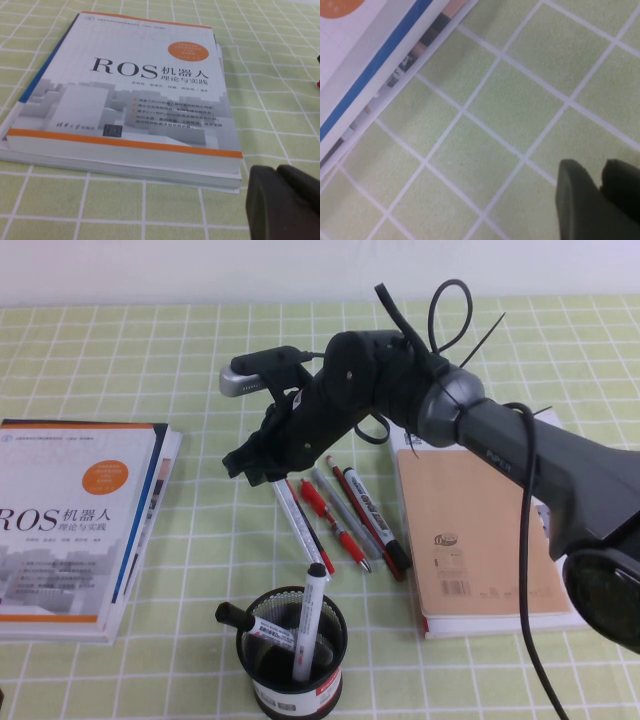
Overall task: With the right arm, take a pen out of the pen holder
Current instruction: 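Take a marker out of the pen holder and lay it on the table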
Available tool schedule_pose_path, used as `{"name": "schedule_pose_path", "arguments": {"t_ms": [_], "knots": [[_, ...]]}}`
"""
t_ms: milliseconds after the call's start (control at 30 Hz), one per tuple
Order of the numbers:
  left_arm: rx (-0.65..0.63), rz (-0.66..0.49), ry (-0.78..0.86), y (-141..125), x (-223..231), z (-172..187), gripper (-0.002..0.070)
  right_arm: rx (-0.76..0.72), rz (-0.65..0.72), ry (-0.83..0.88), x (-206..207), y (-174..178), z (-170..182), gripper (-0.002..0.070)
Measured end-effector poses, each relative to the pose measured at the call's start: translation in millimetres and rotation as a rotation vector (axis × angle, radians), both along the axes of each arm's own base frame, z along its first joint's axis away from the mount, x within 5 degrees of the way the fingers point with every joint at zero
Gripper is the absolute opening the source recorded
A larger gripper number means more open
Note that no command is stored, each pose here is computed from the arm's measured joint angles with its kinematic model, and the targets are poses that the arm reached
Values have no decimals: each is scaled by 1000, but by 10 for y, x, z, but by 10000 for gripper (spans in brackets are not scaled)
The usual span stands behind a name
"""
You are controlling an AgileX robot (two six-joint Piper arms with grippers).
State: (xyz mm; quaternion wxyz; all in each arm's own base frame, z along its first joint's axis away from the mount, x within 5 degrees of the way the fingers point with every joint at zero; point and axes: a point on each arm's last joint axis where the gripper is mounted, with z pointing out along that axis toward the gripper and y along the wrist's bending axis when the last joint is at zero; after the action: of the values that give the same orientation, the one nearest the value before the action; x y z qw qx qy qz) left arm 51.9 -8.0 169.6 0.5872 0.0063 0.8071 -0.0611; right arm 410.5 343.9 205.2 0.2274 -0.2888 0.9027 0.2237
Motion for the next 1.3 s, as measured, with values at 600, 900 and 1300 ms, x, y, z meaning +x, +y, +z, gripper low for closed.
{"name": "schedule_pose_path", "arguments": {"t_ms": [600, 900, 1300], "knots": [[0, 0, 0, 0, 0, 0, -8, -7, -18, 31, 68, 3, -261, 244], [0, 0, 0, 0, 0, 0, -8, 7, -19, 7, 57, -81, 25, 271], [0, 0, 0, 0, 0, 0, -8, -87, 27, -127, -473, -582, 1337, 4]]}}
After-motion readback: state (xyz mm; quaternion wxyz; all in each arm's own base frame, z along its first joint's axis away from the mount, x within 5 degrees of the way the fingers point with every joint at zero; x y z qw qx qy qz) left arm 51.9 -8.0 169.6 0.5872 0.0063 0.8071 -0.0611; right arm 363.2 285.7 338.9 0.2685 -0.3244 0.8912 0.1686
